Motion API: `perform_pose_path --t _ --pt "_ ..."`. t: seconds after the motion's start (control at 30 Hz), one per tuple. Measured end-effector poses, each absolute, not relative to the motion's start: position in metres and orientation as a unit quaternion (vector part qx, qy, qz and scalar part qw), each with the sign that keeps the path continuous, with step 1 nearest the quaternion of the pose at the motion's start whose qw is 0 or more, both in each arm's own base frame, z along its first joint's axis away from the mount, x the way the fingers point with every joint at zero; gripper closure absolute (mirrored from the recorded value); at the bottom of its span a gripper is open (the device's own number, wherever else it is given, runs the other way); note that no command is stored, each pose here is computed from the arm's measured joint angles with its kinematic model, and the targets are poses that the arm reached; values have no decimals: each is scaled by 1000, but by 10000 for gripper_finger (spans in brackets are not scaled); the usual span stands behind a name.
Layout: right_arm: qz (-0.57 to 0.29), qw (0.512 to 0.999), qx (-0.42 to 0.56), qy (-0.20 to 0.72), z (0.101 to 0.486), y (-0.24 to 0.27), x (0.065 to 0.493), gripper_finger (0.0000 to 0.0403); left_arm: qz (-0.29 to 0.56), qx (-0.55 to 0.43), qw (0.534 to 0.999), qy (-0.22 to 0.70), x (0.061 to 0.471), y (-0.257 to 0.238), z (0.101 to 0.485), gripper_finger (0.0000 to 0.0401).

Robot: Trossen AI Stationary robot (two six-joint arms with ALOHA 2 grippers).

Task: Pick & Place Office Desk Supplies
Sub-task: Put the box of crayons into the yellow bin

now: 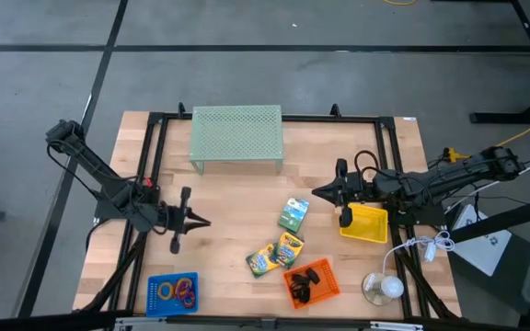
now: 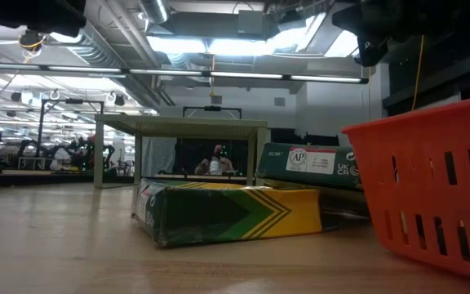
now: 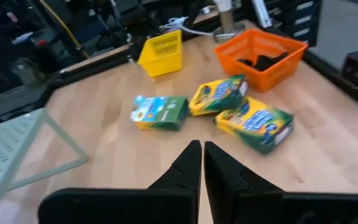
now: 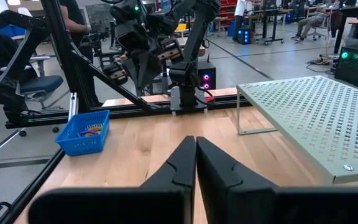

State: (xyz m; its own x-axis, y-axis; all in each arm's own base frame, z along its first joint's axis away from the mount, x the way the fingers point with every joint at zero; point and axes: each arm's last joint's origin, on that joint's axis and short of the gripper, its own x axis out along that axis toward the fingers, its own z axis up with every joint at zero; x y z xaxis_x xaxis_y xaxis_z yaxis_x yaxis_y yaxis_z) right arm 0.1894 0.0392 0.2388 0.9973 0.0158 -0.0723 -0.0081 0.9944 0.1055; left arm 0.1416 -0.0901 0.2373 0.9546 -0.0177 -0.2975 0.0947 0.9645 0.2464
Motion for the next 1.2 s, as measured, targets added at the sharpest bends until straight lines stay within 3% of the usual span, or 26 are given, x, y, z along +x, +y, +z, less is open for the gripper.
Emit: perform_pose_path --t 0.33,0.6,1.2 --pt "6 998 52 37 239 39 189 387 -39 60 986 150 142 -92 238 390" --pt "6 998 53 37 239 39 189 387 -26 134 973 185 145 -93 227 390" --pt "6 998 52 37 239 39 190 387 107 201 974 4 149 -89 274 390"
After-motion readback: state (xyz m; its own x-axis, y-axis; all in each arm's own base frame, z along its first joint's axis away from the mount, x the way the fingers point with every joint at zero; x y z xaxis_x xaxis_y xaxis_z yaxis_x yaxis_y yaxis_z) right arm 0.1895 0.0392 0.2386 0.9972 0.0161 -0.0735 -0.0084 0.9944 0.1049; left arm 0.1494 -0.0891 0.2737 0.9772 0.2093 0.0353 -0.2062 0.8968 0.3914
